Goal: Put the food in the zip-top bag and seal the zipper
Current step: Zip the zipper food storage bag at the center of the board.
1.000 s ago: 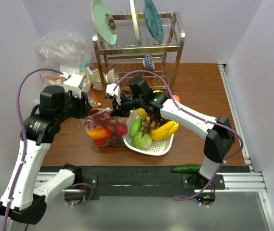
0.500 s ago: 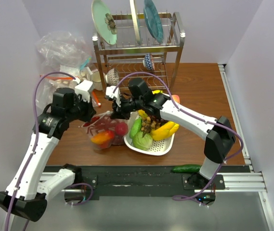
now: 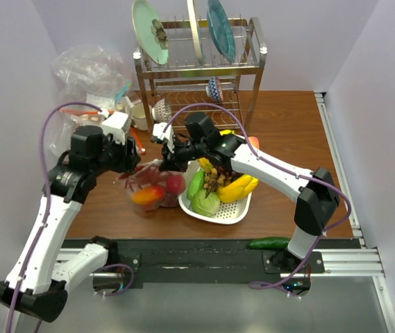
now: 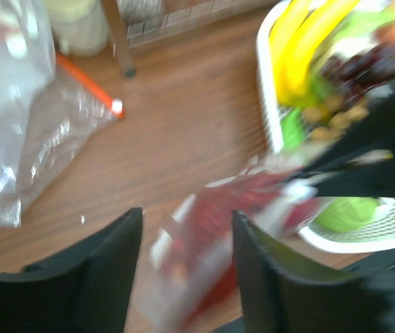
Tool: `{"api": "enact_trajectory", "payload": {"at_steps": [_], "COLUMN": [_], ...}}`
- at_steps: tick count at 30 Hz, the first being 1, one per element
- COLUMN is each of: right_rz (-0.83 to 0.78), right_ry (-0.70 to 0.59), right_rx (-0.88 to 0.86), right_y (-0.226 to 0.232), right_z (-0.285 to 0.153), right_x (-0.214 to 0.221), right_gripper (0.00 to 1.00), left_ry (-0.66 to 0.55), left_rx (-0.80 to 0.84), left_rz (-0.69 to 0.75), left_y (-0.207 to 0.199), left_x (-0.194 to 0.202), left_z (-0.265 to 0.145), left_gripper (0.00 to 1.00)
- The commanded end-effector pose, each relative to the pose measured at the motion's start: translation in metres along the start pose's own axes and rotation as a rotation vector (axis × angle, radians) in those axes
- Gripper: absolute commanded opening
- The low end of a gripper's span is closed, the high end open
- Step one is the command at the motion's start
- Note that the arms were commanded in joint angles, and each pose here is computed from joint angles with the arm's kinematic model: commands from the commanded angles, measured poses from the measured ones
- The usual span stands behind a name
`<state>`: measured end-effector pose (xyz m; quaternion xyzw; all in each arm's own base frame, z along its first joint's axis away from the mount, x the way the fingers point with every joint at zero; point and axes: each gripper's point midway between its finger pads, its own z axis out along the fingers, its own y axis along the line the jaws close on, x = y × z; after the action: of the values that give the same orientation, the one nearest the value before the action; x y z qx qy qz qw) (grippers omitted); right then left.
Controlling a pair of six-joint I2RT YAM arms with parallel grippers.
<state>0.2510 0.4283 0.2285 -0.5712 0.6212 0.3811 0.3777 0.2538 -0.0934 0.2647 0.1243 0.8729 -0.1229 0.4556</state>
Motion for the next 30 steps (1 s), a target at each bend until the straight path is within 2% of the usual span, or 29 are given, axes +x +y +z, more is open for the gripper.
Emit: {"api": "enact_trajectory", "payload": {"at_steps": [1,3,7,13,18,25,30], "right_rz": [-0.104,-0.119,-0.155,-0.175,-0.213,-0.226,-0.230], "right_ry": [-0.153,-0.157,-0.160,-0.142,-0.117,-0.084,-0.075], "right_rx": [0.000,-0.028,-0.085,-0.158,-0.211,-0.223,-0.218], "right_y": [0.004,0.009,0.020,0.034,0.046,0.049,0.047], "right_z": [-0.024,-0.024,-0.027,-0.030,-0.031,-0.030,-0.030], "right_x": [-0.062,-0.059,-0.058,-0.057,-0.052,-0.045,-0.044], "right_gripper": [0.00,0.00,0.00,0.00,0.00,0.00,0.00], "left_ry": [-0.161,-0.122,-0.066,-0.142,-0.158,-0.081,0.012], "left_rx": [0.125,0.248,0.278,0.296,0.305,0.388,0.435], "left_rz": [0.040,0.082,0.106,0.264,0.313,0.368,0.405], "left_y": [-0.027,-0.047,-0.049,-0.049,-0.051,-0.070,-0.082], "left_x": [-0.042,-0.031,-0.014,-0.024,-0.029,-0.020,0.002], "left_z": [-0.050,-0.050,-0.037,-0.039,-0.034,-0.024,-0.023], "left_gripper": [0.63,0.64,0.61,0.58,0.56,0.51,0.48]}}
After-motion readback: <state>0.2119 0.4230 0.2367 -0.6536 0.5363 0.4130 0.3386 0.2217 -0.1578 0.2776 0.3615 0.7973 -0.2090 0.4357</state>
